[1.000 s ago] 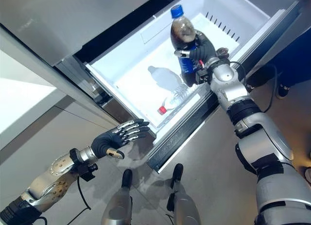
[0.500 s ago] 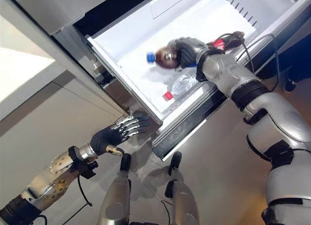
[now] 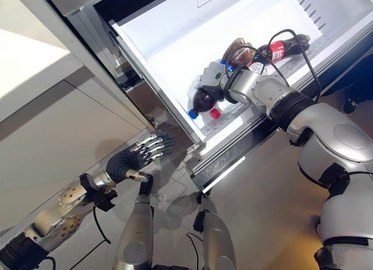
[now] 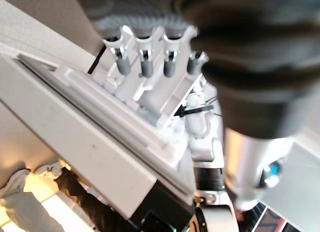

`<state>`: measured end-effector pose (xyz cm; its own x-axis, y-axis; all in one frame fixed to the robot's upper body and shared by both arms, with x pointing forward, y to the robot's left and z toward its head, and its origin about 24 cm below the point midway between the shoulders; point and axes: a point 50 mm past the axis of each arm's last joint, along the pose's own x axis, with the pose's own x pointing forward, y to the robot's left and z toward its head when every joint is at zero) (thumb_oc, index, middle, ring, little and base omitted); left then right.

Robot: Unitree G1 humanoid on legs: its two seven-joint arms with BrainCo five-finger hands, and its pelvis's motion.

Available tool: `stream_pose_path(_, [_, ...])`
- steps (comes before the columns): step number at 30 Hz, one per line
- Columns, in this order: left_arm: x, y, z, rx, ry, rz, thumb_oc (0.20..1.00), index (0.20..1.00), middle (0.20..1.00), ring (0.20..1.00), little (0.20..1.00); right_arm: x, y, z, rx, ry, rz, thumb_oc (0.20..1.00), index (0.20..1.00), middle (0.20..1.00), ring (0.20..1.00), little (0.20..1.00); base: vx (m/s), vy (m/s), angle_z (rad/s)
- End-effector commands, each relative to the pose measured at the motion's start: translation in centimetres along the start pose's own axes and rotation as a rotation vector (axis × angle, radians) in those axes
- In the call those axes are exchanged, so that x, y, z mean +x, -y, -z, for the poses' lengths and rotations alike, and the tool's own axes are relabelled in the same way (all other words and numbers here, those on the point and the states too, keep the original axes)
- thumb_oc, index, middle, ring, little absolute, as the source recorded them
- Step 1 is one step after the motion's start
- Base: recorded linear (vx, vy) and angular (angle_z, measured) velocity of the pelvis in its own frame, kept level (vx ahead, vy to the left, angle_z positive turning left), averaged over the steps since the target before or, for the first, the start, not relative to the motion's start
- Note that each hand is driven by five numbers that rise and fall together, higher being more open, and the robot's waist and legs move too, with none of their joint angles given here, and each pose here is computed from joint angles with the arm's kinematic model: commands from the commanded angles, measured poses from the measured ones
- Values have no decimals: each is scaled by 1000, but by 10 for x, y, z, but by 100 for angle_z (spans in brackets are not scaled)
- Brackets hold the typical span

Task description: Take the drinks into the refrigerator

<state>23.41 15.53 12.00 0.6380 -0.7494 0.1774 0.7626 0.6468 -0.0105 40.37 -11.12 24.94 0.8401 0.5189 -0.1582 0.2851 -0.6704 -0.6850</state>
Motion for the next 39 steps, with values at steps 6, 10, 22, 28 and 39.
stream_pose_path(6, [0,22,-26,57,123,91,1000,1000,1000,1000,1000,-17,18,51,-110,-177,5,200,200,200,200,200,0,0,0])
stream_pose_path(10, [-1,22,-27,59,126,90,1000,1000,1000,1000,1000,-18,14,55,-97,-194,-6,200,200,200,200,200,0,0,0])
stream_pose_path(22, [0,22,-25,56,131,82,1000,1000,1000,1000,1000,-14,9,53,-42,-215,-2,1000,1000,1000,1000,1000,0,0,0])
stream_pose_path(28, [0,21,-25,53,127,89,1000,1000,1000,1000,1000,-17,11,58,-12,-232,12,1000,1000,1000,1000,1000,0,0,0])
stream_pose_path(39, [-4,11,-23,69,83,76,1000,1000,1000,1000,1000,-43,30,69,58,-196,133,1000,1000,1000,1000,1000,24,3,-1])
